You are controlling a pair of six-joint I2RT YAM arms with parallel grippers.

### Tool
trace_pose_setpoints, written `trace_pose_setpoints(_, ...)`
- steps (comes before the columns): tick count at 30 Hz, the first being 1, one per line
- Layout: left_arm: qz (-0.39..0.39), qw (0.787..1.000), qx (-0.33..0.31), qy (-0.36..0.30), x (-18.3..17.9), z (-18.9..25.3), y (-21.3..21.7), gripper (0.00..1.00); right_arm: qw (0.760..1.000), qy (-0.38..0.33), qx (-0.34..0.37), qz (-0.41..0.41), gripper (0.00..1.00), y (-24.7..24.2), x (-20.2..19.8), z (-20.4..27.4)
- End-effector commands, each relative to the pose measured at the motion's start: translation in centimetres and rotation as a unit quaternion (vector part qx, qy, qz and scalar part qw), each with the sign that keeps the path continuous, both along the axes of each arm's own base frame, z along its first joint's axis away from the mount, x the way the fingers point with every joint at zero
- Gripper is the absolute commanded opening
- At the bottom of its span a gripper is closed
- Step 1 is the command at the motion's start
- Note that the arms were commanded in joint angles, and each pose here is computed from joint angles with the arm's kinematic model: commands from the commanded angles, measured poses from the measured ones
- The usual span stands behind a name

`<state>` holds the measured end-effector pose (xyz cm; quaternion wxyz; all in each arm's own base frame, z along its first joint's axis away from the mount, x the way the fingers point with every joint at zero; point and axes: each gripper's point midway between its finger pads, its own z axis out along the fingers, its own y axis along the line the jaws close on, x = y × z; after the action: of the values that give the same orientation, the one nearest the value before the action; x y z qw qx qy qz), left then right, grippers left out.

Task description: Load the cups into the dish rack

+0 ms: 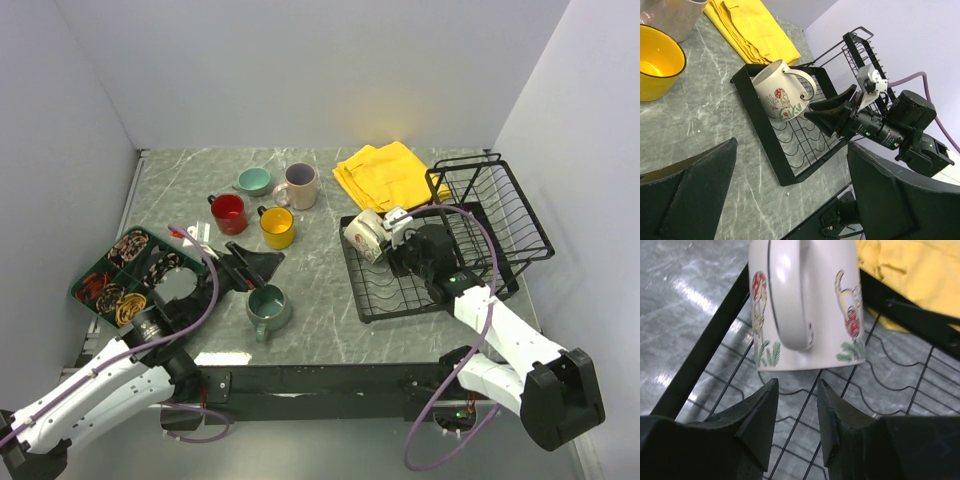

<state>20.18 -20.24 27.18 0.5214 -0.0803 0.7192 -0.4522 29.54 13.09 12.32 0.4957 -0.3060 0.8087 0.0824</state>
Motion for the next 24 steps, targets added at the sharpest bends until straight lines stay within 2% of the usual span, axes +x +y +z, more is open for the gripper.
trace_pose_setpoints(1, -0.017, 1.000, 0.000, -0.011, -0.1, 0.7, -0.7, 0.96, 0.999, -0.009, 0.004, 0.033, 0.50, 0.8, -0.6, 3.4)
trace_pose_setpoints(3, -0.025, 1.000, 0.008, -0.006, -0.1, 0.4, -1.1, 0.96, 0.999, -0.021, 0.013, 0.039, 0.52, 1.2, -0.4, 5.6)
trace_pose_setpoints(5, -0.030, 0.999, 0.009, -0.007, -0.1, 0.5, -1.4, 0.96, 0.999, -0.002, 0.010, 0.040, 0.53, 1.2, -0.8, 6.1)
trace_pose_setpoints(12, -0.035, 0.999, 0.007, -0.007, -0.1, 0.1, -1.6, 0.96, 0.998, 0.027, 0.035, 0.054, 0.69, 3.0, 0.4, 11.6)
trace_pose_setpoints(13, -0.035, 0.999, 0.005, -0.007, -0.2, 0.2, -1.6, 0.96, 0.997, 0.055, 0.033, 0.053, 0.70, 3.7, 0.6, 10.8)
trace_pose_setpoints(15, -0.035, 0.999, 0.005, -0.006, -0.2, 0.1, -1.5, 0.96, 0.996, 0.057, 0.037, 0.050, 0.70, 4.6, 1.6, 12.2)
trace_pose_setpoints(16, -0.035, 0.999, 0.004, -0.004, -0.3, 0.1, -1.4, 0.96, 0.995, 0.088, 0.028, 0.047, 0.70, 5.0, 2.0, 10.9)
trace_pose_setpoints(18, -0.032, 0.999, 0.004, -0.004, -0.4, 0.1, -1.2, 0.96, 0.995, 0.088, 0.018, 0.039, 0.70, 5.8, 3.0, 11.7)
trace_pose_setpoints(19, -0.031, 0.999, 0.004, -0.003, -0.5, 0.1, -1.1, 0.96, 0.994, 0.109, 0.005, 0.032, 0.70, 5.9, 3.3, 10.5)
trace_pose_setpoints(24, -0.023, 1.000, 0.004, -0.002, -0.7, -0.3, -0.5, 0.96, 0.993, 0.112, -0.047, 0.004, 0.70, 6.1, 4.4, 9.9)
